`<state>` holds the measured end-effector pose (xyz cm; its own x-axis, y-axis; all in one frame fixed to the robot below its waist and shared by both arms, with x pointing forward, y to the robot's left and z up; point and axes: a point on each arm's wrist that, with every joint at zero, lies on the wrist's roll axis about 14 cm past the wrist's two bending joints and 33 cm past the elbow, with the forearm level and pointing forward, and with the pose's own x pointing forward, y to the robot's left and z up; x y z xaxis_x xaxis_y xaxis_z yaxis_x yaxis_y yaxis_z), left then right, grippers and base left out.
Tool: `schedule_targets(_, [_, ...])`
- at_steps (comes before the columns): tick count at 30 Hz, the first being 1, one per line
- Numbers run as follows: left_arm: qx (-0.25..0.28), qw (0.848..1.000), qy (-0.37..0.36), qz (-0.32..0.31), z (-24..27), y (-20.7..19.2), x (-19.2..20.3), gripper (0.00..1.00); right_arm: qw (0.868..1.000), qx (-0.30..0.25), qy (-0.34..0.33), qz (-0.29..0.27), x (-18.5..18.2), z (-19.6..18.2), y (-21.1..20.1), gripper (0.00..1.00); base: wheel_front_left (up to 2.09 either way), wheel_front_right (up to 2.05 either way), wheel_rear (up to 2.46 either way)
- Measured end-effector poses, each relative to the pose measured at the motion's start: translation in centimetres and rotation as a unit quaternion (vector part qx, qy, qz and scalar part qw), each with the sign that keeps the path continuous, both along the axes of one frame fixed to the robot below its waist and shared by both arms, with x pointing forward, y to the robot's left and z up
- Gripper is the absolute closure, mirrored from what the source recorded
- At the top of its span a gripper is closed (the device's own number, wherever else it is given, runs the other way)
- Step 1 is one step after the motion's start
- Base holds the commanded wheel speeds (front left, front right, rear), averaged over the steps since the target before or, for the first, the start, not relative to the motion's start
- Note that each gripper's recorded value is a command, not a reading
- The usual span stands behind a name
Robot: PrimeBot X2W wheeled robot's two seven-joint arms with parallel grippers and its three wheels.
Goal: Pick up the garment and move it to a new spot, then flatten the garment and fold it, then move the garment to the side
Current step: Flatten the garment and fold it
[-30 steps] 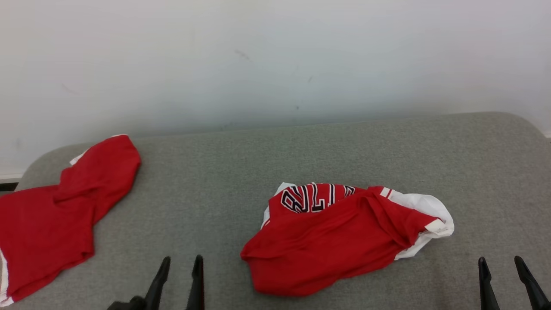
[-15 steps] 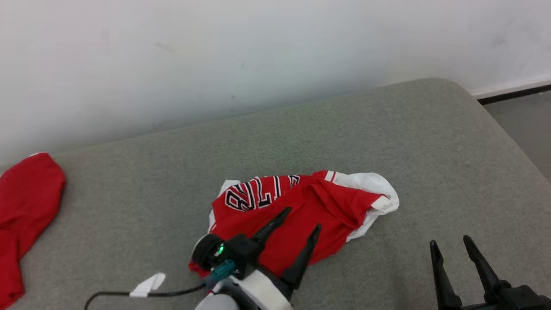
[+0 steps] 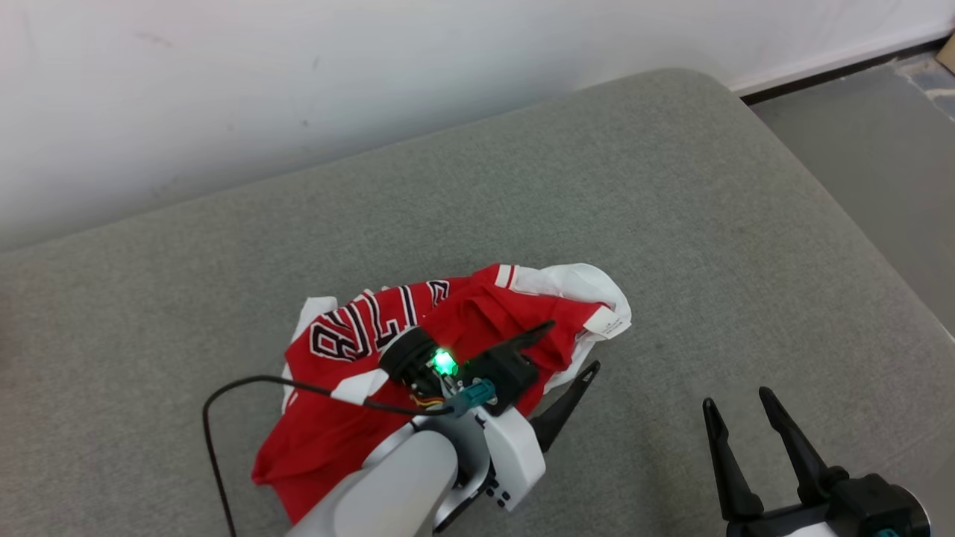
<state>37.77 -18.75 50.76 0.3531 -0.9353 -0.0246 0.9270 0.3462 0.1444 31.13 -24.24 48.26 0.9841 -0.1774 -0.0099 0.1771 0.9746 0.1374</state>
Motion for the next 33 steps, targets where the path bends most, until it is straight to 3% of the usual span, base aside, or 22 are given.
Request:
schedule_targets(9, [0.071, 0.997, 0.006, -0.001, -4.3, -0.9, 1.5, 0.0, 1.0, 0.001, 0.006, -0.018, 0.4, -0.1, -1.0, 0.0, 0.0, 0.0, 0.0])
schedule_targets(17, [0.097, 0.995, 0.019, 0.01, -6.7, -0.8, 2.9, 0.0, 0.999, 0.011, 0.016, -0.035, 0.0, -0.7, -1.8, 0.0, 0.0, 0.0, 0.0])
schedule_targets(18, [0.097, 0.995, 0.024, 0.013, -6.8, -0.8, 3.0, 0.11, 0.999, 0.012, 0.016, -0.036, -0.1, -0.7, -1.8, 0.0, 0.0, 0.0, 0.0])
schedule_targets(19, [0.094, 0.995, 0.027, 0.015, -6.8, -0.8, 3.1, 0.5, 0.999, 0.012, 0.016, -0.038, -0.1, -0.7, -1.9, 0.0, 0.0, 0.0, 0.0])
schedule_targets(21, [0.089, 0.995, 0.03, 0.017, -6.7, -0.8, 3.3, 0.73, 0.999, 0.012, 0.015, -0.04, -0.1, -0.7, -2.1, 0.0, 0.0, 0.0, 0.0])
schedule_targets(22, [0.087, 0.996, 0.031, 0.019, -6.6, -0.7, 3.3, 0.77, 0.999, 0.012, 0.015, -0.041, -0.1, -0.6, -2.1, 0.0, 0.0, 0.0, 0.0])
schedule_targets(26, [0.08, 0.996, 0.034, 0.022, -6.1, -0.5, 3.4, 0.65, 0.999, 0.013, 0.013, -0.04, 0.0, -0.6, -2.1, 0.0, 0.0, 0.0, 0.0])
schedule_targets(27, [0.078, 0.996, 0.036, 0.024, -6.1, -0.4, 3.4, 0.69, 0.999, 0.014, 0.012, -0.038, 0.0, -0.6, -2.1, 0.0, 0.0, 0.0, 0.0])
schedule_targets(28, [0.075, 0.996, 0.037, 0.025, -5.9, -0.3, 3.4, 0.8, 0.999, 0.015, 0.011, -0.037, 0.1, -0.6, -2.0, 0.0, 0.0, 0.0, 0.0])
schedule_targets(29, [0.072, 0.996, 0.041, 0.027, -5.8, -0.2, 3.4, 1.0, 0.999, 0.015, 0.01, -0.035, 0.2, -0.5, -1.9, 0.0, 0.0, 0.0, 0.0])
schedule_targets(33, [0.039, 0.997, 0.056, 0.041, -4.4, 0.1, 3.7, 1.0, 0.999, 0.017, 0.006, -0.027, 0.5, -0.4, -1.5, 0.0, 0.0, 0.0, 0.0])
